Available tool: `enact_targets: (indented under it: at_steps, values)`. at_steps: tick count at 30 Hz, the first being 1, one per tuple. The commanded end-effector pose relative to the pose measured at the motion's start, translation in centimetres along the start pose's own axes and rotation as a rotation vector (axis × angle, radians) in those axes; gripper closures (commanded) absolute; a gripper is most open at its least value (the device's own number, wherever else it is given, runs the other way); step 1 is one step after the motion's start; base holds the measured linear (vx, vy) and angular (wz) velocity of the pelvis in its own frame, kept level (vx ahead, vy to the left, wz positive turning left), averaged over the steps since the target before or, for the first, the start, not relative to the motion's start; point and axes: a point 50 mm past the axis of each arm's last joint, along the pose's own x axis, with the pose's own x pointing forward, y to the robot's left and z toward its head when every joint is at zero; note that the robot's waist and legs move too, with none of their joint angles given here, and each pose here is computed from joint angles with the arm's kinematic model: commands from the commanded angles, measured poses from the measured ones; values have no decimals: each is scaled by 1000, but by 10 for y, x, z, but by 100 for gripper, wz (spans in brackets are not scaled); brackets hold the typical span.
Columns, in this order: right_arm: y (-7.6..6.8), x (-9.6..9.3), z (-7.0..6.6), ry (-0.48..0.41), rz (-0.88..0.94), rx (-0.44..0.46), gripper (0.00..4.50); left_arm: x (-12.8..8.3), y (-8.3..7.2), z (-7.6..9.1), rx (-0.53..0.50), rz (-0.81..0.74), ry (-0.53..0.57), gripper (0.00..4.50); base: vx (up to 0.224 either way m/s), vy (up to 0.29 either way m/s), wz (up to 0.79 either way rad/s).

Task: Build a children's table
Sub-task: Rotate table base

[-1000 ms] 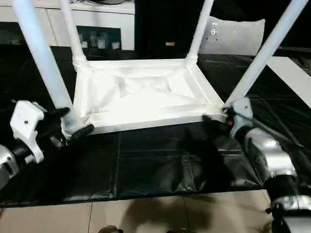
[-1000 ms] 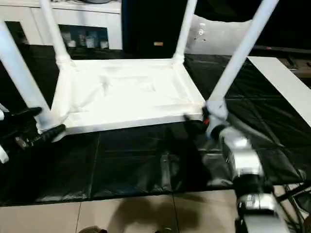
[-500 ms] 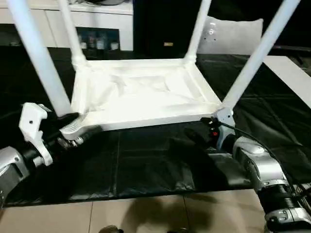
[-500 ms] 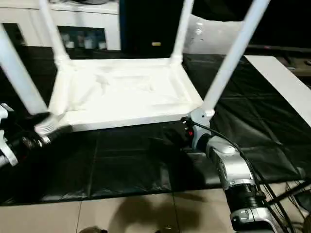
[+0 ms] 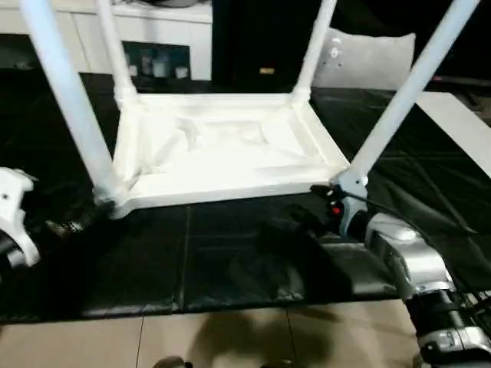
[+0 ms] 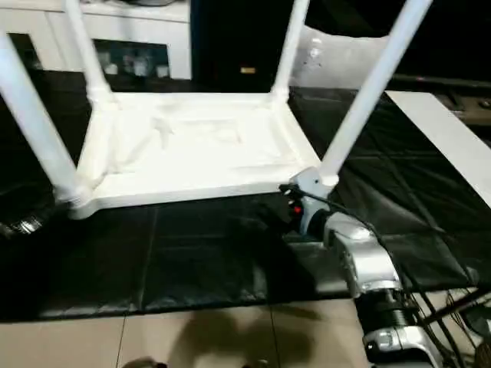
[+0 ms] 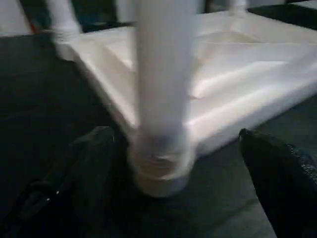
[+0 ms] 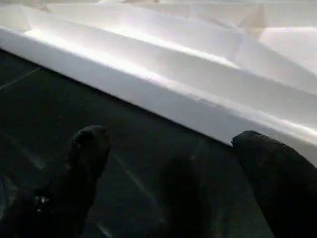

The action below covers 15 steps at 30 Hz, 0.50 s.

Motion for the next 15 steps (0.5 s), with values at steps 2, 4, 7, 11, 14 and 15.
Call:
enact_targets:
  at_steps: [2,4,7,11,14,15]
  values:
    - [-5,0,-4,40,-54,9,0,14,-6,5,10,-47,-49,7,0,0,0]
    - [-8,3,-9,64,-95,30,0,32,-7,6,-3,-61,-85,7,0,0,0]
    - [-15,8,-13,93,-155,55,0,57,-12,10,-26,-79,-134,7,0,0,0]
    - [-24,15,-13,110,-220,72,0,89,-23,21,-64,-149,-223,7,0,0,0]
    - [-30,17,-11,99,-250,79,0,98,-31,26,-113,-228,-256,7,0,0,0]
    - [-31,17,-10,96,-254,79,0,99,-32,26,-114,-242,-256,7,0,0,0]
